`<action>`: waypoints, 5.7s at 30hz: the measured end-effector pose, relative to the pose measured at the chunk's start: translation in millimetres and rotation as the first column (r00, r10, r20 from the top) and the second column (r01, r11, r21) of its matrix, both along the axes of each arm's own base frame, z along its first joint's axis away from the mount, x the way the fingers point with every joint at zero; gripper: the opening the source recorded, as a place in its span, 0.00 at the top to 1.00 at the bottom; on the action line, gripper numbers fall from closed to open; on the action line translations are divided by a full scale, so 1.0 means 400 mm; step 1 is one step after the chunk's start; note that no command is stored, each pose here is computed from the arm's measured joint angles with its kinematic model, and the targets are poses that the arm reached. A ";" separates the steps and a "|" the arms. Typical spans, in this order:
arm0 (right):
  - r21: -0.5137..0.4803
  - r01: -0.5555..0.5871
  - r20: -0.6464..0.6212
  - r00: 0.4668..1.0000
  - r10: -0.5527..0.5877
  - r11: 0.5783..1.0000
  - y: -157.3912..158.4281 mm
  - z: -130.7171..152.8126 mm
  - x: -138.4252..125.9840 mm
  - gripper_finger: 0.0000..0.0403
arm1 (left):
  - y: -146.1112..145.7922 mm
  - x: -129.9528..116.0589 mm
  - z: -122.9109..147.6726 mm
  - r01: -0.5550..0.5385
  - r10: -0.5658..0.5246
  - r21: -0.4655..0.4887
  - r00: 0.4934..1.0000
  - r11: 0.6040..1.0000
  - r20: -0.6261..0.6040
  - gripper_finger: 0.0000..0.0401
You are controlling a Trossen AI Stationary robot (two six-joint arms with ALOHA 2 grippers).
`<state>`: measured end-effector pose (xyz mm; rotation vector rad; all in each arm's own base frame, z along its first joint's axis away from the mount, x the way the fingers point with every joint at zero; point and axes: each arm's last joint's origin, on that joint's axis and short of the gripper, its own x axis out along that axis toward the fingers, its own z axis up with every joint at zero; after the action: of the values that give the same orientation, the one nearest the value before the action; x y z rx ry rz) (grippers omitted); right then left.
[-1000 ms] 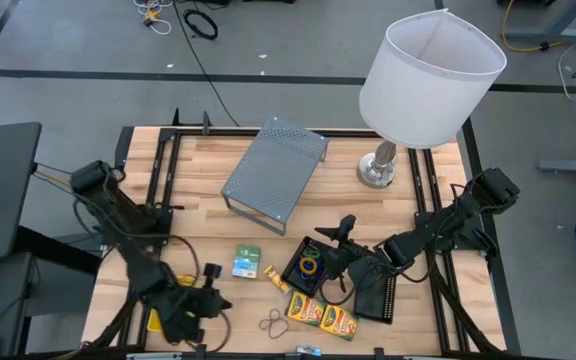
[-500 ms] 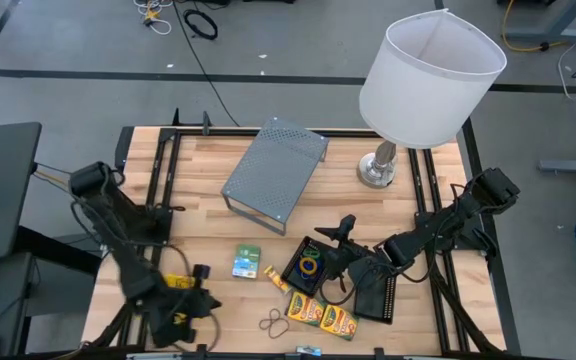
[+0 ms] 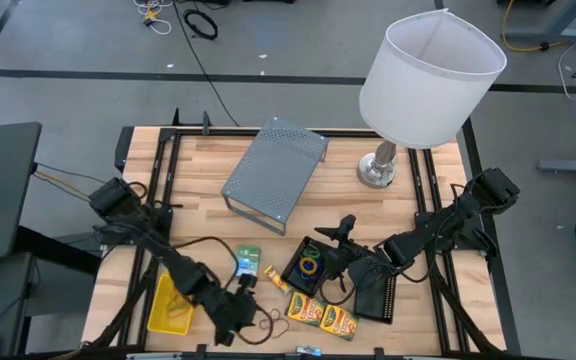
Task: Pick & Place Office Desk Supplies
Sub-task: Put the black rubber band into the yellow bin
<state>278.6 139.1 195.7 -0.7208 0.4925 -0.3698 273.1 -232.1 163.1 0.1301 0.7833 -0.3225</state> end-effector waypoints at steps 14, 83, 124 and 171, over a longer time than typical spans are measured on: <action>-0.037 0.036 -0.010 0.999 -0.036 0.999 -0.004 -0.003 -0.004 0.53 | 0.041 0.119 -0.100 0.085 -0.090 -0.084 0.994 0.993 -0.058 0.46; 0.021 0.040 0.016 0.999 -0.040 0.999 -0.003 -0.003 -0.003 0.53 | 0.003 -0.074 -0.046 0.466 -0.265 -0.182 0.736 0.866 0.623 1.00; 0.048 0.045 0.029 0.998 -0.047 0.998 -0.003 -0.003 -0.003 0.53 | 0.172 -0.554 0.117 0.166 -0.072 -0.394 0.967 0.904 0.243 1.00; 0.043 0.044 0.024 0.999 -0.045 0.998 -0.004 -0.003 -0.002 0.53 | 0.128 -0.554 -0.048 -0.265 0.194 -0.351 0.955 0.898 -0.224 0.48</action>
<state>277.7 137.5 194.3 -0.6646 0.4917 -0.4085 51.5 -180.9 144.1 -0.3610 0.8959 -0.2557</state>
